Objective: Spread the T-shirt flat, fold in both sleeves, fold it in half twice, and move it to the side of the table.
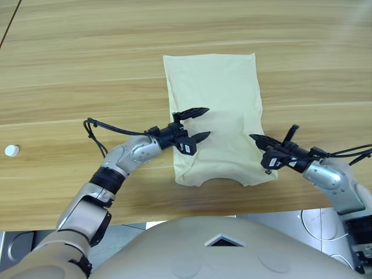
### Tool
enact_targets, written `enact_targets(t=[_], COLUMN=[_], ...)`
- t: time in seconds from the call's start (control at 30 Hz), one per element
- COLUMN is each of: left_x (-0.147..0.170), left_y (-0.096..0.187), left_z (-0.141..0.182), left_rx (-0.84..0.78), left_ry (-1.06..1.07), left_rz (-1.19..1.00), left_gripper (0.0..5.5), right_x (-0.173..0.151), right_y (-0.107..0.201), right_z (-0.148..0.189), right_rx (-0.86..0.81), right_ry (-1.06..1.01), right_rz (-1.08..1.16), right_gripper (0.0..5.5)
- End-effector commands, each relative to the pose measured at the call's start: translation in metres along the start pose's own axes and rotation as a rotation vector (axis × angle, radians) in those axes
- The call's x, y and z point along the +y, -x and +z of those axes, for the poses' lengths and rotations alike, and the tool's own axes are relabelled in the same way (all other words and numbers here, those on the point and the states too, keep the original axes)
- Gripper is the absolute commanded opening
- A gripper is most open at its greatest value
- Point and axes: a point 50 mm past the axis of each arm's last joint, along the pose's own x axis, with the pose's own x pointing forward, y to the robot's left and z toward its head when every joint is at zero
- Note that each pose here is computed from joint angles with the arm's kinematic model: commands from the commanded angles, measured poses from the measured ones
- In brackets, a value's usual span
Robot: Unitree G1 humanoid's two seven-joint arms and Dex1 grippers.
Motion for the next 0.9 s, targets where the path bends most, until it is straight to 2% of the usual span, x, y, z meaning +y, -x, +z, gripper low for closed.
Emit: enact_targets(t=[0.03, 0.9], left_x=[0.000, -0.002], left_y=[0.000, -0.002], left_z=[-0.002, -0.001], left_rx=[0.007, 0.005], left_ry=[-0.011, -0.003], left_rz=[-0.009, -0.009], left_gripper=[4.13, 4.13], right_x=[-0.003, 0.002], right_y=[-0.010, -0.034], right_z=[0.002, 0.011], right_rx=[-0.005, -0.043], right_ry=[0.013, -0.046], right_rz=[0.009, 0.001], right_gripper=[0.04, 0.04])
